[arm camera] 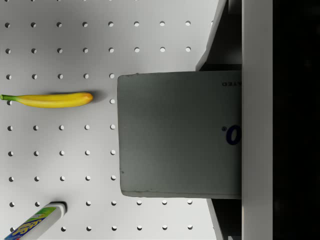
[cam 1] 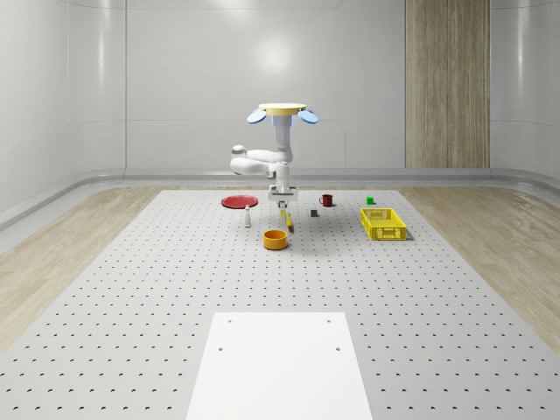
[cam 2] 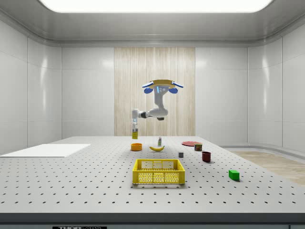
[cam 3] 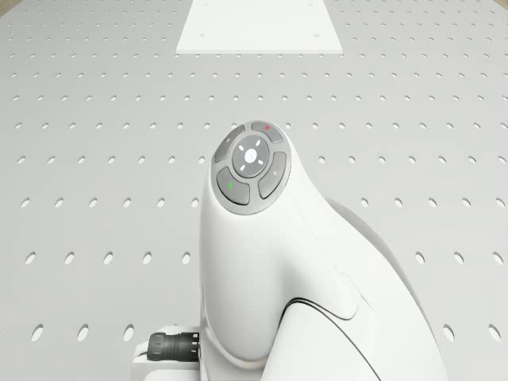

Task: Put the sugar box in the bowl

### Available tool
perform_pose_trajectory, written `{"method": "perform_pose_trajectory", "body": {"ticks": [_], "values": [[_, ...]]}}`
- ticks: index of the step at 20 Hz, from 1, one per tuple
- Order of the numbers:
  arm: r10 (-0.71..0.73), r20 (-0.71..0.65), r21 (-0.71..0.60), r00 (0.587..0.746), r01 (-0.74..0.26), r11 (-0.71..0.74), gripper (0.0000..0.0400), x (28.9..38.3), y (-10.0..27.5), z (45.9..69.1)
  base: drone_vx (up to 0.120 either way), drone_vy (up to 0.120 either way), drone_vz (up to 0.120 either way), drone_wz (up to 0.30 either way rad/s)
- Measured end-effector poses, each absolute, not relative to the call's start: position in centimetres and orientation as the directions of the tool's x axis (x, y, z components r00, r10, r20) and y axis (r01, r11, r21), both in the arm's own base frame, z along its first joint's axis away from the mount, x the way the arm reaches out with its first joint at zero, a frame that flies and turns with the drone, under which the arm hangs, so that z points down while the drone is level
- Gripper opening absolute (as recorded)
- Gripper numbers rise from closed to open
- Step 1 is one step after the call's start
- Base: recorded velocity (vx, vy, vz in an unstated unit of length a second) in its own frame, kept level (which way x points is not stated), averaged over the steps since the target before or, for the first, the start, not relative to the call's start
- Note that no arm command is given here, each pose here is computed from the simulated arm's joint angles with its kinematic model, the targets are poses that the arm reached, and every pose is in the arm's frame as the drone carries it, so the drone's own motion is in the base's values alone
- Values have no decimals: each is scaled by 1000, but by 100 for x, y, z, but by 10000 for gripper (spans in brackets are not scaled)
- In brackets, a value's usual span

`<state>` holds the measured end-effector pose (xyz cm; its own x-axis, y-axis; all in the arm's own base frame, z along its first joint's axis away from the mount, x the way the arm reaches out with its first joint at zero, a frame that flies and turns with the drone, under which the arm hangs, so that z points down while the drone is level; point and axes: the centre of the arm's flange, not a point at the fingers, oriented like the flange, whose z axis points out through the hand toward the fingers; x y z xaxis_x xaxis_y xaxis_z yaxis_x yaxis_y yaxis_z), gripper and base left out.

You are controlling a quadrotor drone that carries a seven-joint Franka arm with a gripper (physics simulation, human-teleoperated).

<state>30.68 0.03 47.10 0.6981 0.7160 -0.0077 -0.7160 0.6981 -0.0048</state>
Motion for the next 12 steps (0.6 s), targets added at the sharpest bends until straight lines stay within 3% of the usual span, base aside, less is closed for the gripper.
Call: {"method": "perform_pose_trajectory", "body": {"ticks": [4, 8, 12], "values": [[716, -8, -5, 698, -716, 698, 170, 3068, 3, 4710, 0, -120, -80, 0], [716, -8, -5, 698, -716, 698, 170, 3068, 3, 4710, 0, -120, 0, 0], [716, -8, -5, 698, -716, 698, 171, 3068, 4, 4742, 0, -20, 0, 0]]}}
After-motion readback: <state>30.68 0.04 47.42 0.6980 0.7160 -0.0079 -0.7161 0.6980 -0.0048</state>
